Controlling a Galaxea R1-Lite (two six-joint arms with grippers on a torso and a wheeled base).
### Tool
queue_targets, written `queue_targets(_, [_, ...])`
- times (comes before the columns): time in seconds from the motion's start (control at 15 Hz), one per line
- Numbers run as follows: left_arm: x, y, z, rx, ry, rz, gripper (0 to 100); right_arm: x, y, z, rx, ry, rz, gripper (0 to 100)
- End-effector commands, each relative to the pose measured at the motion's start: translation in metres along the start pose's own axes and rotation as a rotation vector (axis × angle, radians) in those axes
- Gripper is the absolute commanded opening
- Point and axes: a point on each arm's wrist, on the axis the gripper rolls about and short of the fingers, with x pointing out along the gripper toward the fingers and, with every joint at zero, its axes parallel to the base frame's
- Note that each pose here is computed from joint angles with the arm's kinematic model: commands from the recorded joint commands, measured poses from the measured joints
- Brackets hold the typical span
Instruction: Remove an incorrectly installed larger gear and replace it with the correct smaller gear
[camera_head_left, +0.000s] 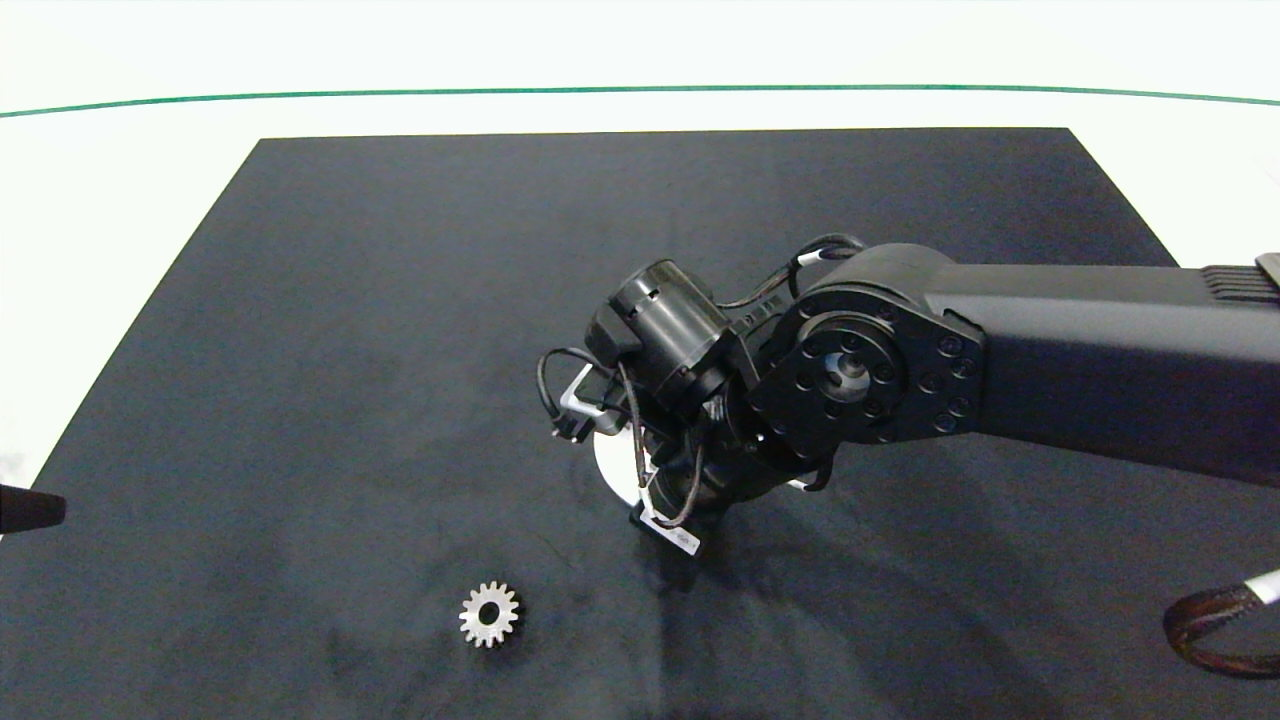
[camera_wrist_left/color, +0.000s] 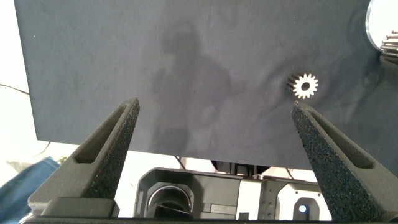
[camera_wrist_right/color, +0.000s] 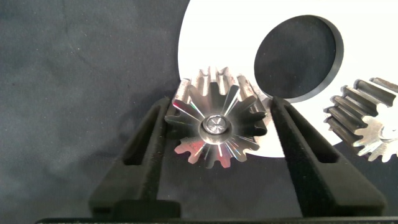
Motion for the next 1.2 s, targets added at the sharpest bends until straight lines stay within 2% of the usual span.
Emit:
queue_targets(0.07, [-0.001, 0.000, -0.001, -0.002, 0.003, 0.002, 100, -0.002, 0.002, 0.000, -0.005, -0.001, 0.001, 55])
queue_targets(0.6, [-0.002, 0.001, -0.002, -0.002, -0.001, 0.000, 100, -0.001, 0.003, 0.001, 0.008, -0.004, 0.006, 40])
queue_targets(1.2, [-0.005, 0.002, -0.004, -0.002, -0.012, -0.003, 100, -0.016, 0.007, 0.004, 0.001, -0.049, 0.004, 22])
